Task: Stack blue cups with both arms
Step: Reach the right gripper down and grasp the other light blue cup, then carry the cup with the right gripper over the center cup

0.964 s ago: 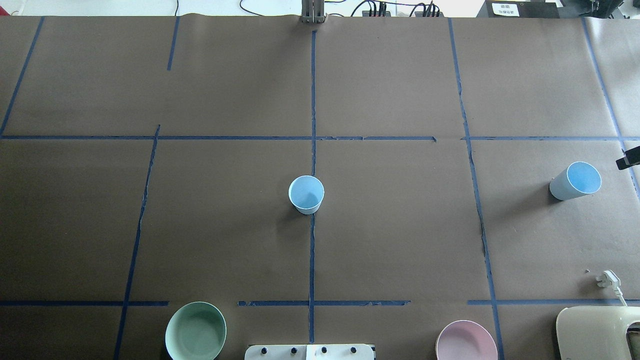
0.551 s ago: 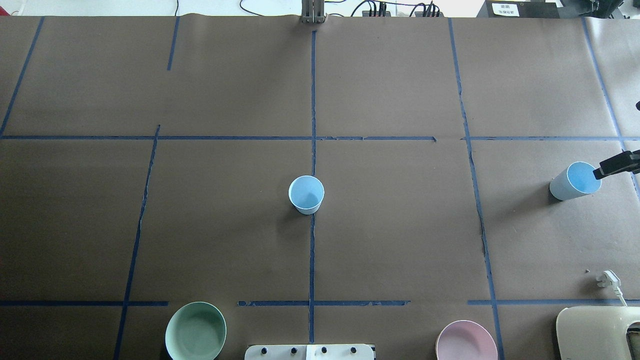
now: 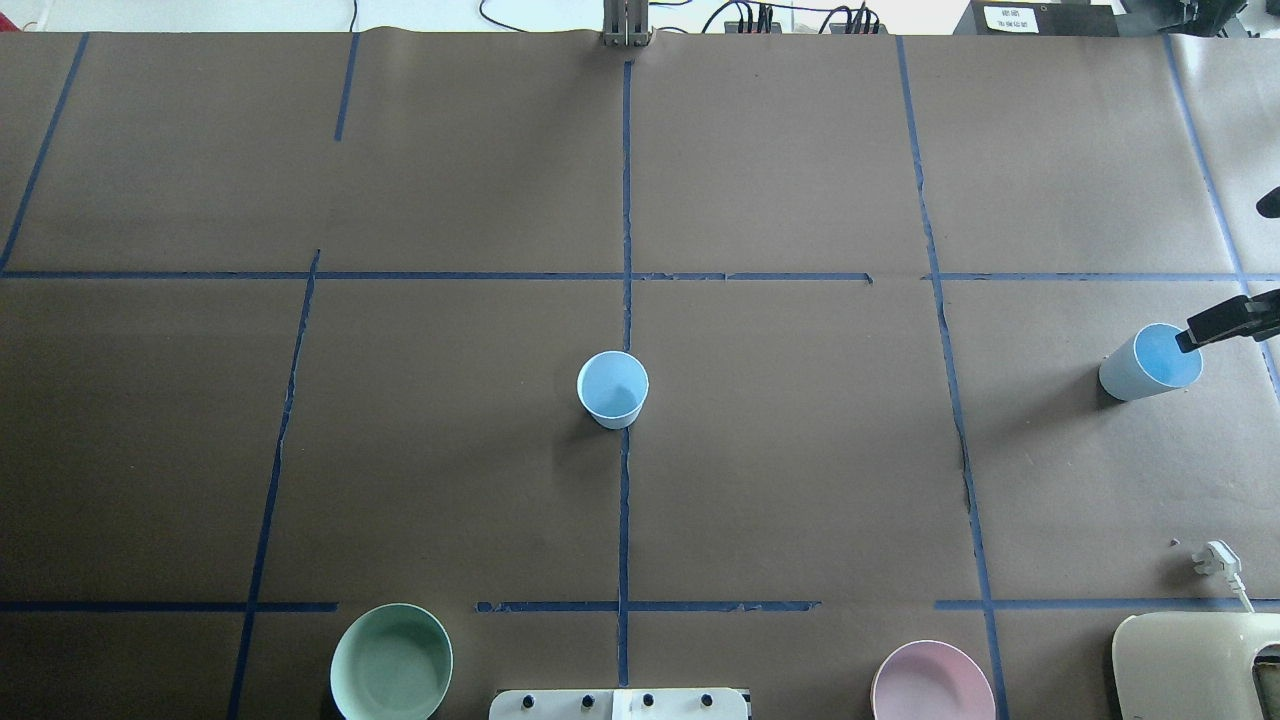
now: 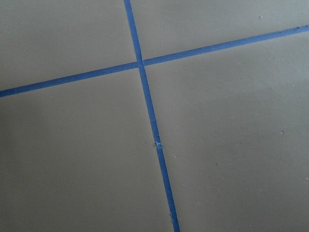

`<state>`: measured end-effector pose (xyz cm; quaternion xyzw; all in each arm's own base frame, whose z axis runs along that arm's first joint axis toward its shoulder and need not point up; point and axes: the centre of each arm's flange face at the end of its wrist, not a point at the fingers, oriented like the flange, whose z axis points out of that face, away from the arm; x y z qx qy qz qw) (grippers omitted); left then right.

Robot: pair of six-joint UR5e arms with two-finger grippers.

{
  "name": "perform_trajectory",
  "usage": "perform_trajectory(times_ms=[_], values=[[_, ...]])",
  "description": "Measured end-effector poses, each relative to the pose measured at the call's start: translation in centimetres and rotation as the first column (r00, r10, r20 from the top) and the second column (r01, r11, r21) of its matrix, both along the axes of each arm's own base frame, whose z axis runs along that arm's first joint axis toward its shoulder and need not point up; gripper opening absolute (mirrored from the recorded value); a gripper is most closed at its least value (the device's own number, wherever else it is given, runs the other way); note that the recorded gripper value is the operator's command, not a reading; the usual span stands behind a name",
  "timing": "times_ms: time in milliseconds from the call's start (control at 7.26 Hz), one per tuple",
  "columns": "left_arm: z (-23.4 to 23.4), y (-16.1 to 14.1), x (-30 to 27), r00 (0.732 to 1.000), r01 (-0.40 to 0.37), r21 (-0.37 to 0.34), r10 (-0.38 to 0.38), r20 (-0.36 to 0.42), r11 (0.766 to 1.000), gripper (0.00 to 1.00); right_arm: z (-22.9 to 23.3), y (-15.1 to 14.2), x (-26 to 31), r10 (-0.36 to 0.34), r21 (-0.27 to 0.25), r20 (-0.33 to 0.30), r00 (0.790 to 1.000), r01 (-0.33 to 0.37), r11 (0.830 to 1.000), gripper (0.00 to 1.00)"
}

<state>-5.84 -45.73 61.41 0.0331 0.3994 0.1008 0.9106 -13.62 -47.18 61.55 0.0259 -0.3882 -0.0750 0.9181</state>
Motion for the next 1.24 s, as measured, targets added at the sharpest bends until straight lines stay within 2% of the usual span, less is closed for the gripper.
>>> perform_trajectory(times_ms=[138,275,413,551,1239], values=[[-0.1,-0.1,0.0,1.000,0.003,-0.002,-0.003,0.000,1.000,1.00,0.8,0.0,-1.0,-0.018,-0.011,-0.012,1.000,0.018,1.000,1.00],[-0.1,-0.1,0.0,1.000,0.005,-0.004,-0.005,0.000,1.000,1.00,1.5,0.1,-1.8,-0.032,-0.020,-0.020,0.999,0.032,0.999,0.77],[0.0,-0.1,0.0,1.000,0.005,-0.005,-0.005,0.000,1.000,1.00,1.8,0.1,-2.3,-0.040,-0.026,-0.023,0.999,0.040,0.999,0.11],[0.0,-0.1,0.0,1.000,0.005,-0.005,-0.005,0.000,1.000,1.00,1.8,0.1,-2.6,-0.043,-0.028,-0.023,0.999,0.043,0.999,0.00],[0.5,-0.1,0.0,1.000,0.005,-0.014,-0.005,0.000,1.000,1.00,-0.1,-0.2,-2.8,-0.043,-0.001,-0.006,0.999,0.043,0.999,0.00]])
